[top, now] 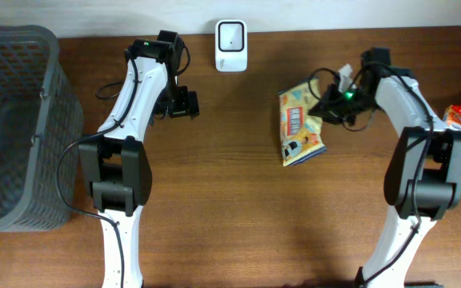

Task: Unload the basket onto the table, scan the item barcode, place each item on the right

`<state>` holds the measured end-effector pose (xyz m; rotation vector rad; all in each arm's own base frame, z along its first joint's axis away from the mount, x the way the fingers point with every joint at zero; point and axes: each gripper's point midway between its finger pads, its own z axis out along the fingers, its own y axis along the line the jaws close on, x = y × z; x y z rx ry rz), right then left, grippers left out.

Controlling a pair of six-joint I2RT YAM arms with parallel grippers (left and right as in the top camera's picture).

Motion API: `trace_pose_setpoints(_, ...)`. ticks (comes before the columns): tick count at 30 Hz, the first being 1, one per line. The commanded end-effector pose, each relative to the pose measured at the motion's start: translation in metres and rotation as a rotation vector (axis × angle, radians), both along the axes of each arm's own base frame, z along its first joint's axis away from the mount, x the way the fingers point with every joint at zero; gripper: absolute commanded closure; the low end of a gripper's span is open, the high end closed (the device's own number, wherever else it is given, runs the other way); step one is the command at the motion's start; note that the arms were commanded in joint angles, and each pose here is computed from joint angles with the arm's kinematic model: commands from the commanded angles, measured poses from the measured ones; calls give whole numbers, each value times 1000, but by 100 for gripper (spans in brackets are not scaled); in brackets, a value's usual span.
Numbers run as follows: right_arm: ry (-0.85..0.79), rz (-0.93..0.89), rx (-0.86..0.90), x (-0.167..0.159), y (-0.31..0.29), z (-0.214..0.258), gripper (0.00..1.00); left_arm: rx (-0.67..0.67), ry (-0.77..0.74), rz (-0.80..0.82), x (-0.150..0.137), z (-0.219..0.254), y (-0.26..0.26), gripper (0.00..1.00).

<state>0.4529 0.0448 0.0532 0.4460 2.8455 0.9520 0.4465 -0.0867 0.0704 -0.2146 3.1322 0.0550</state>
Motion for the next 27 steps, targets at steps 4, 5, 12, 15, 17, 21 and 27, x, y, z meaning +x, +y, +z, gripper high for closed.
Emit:
trace_pose_setpoints(4, 39, -54, -294, -9, -63, 36, 58, -3, 5, 11, -2, 0, -2, 1)
trace_pose_setpoints(5, 33, -53, -297, -8, -62, 47, 55, -3, 5, 11, -2, 0, -2, 1)
trace_pose_setpoints(12, -11, 176, -384, -17, -16, 72, 24, -3, 4, 11, -2, 0, -2, 1)
trace_pose_setpoints(15, 86, 115, -537, -28, -23, 51, 6, -3, 5, 10, -2, 0, -2, 1)
trace_pose_setpoints(17, 113, 107, -560, -34, -21, 38, 1, -3, 5, 11, -2, 0, -2, 1)
trace_pose_setpoints(21, 173, 81, -529, -45, -13, 1, 1, -3, 5, 11, -2, 0, -2, 1)
trace_pose_setpoints(27, 137, 91, -388, -50, 11, -45, 7, -3, 5, 10, -2, 0, -2, 1)
